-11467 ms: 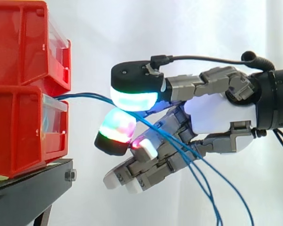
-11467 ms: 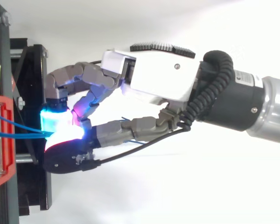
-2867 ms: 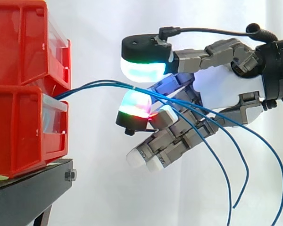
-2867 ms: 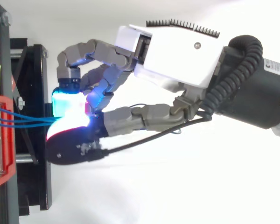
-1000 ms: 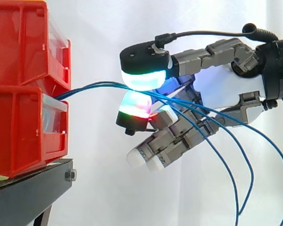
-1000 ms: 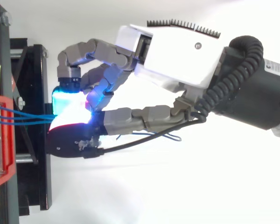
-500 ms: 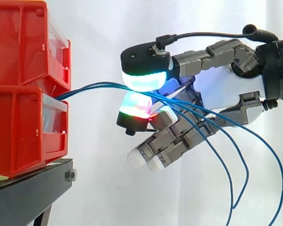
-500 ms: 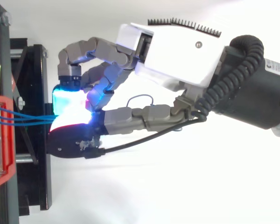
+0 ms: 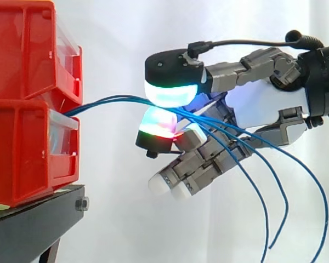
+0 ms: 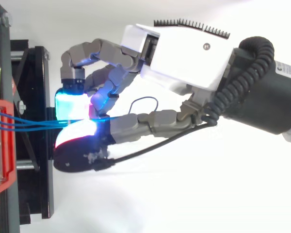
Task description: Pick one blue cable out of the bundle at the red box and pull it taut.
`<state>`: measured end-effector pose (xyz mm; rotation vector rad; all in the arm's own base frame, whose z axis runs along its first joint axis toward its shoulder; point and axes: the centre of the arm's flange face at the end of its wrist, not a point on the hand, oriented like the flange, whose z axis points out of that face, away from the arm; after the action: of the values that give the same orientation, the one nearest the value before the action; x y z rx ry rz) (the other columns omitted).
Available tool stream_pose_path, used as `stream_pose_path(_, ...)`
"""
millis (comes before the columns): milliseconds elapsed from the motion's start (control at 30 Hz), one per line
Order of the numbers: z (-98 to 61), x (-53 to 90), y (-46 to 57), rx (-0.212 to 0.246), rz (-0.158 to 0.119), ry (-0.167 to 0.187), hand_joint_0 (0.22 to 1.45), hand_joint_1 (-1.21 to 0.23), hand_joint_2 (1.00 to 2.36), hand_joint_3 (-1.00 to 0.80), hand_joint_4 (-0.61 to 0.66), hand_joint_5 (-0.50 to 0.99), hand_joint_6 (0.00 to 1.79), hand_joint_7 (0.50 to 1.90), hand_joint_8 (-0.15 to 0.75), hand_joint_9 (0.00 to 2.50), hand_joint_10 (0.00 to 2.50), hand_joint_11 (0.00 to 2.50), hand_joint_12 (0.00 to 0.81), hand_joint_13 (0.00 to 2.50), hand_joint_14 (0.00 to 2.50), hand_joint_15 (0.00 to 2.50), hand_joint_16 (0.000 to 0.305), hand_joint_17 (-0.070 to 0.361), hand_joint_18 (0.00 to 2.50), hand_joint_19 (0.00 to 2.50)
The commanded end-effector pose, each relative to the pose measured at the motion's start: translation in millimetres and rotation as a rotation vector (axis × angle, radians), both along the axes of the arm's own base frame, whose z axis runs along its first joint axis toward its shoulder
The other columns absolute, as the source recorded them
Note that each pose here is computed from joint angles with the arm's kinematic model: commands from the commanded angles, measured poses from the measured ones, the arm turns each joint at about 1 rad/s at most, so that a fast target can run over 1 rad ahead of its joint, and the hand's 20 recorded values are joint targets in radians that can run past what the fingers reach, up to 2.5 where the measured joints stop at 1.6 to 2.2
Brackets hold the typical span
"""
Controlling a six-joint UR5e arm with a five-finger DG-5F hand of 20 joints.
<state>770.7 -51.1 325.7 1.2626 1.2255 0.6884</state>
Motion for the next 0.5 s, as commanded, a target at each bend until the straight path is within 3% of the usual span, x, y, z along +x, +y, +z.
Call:
stream_pose_path(0, 0.0, -0.1, 0.0, 0.000, 0.000, 0.001, 0.53, -0.79, 1.00, -0.45, 0.29, -0.20, 0.87, 1.32, 0.330, 0.90, 0.02, 1.11, 0.437, 0.59, 0.01, 0.28, 0.067, 0.150, 0.48, 0.24)
stream_pose_path(300, 0.3, 0.4, 0.1, -0.002, 0.000, -0.003, 0.52, -0.76, 1.00, -0.46, 0.30, -0.19, 0.86, 1.35, 0.337, 0.92, 0.02, 1.10, 0.445, 0.59, 0.01, 0.29, 0.068, 0.153, 0.47, 0.25)
stream_pose_path(467, 0.3, 0.4, 0.1, -0.002, 0.000, -0.003, 0.57, -0.77, 1.01, -0.27, 0.30, -0.18, 0.86, 1.39, 0.329, 0.94, 0.02, 1.12, 0.431, 0.60, 0.01, 0.28, 0.065, 0.146, 0.48, 0.25)
